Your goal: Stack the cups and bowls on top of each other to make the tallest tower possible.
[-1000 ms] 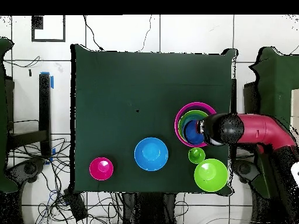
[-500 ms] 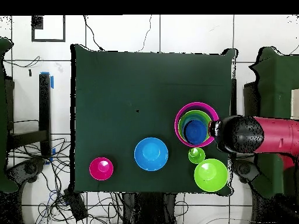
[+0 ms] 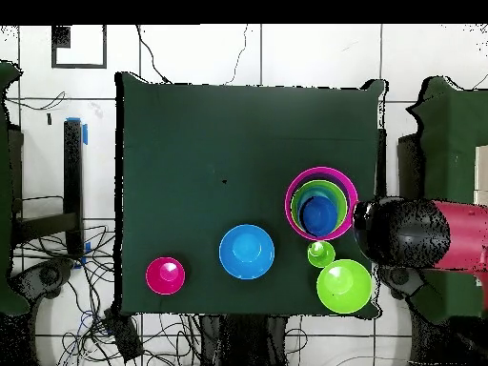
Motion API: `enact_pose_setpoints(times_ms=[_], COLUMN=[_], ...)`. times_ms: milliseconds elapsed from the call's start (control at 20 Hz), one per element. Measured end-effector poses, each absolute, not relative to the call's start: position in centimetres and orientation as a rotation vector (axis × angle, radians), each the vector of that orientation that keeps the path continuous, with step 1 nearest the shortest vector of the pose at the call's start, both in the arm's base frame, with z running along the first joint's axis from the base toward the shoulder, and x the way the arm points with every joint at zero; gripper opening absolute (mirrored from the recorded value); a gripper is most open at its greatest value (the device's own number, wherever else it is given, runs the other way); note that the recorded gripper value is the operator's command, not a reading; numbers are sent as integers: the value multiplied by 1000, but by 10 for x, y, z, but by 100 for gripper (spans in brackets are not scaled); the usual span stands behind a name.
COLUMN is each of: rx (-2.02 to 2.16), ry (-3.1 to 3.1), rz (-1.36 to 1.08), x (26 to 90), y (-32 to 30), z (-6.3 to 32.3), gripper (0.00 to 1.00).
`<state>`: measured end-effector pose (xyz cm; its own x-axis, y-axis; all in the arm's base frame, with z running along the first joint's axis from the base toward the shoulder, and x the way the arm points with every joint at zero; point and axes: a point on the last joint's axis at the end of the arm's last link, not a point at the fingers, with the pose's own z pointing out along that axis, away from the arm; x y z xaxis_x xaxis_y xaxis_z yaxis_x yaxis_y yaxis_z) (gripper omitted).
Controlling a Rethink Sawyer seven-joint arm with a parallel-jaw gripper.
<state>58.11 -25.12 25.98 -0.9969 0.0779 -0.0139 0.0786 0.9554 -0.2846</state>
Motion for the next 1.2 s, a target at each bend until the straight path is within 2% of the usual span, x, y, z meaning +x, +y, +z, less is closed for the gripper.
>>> enact_pose_setpoints(times_ms=[550,1200], rx=[67,-39], ry=[3189,3156], rz=[-361,-236], x=[554,562], y=[-225,-189], z=[222,178], gripper=[0,0])
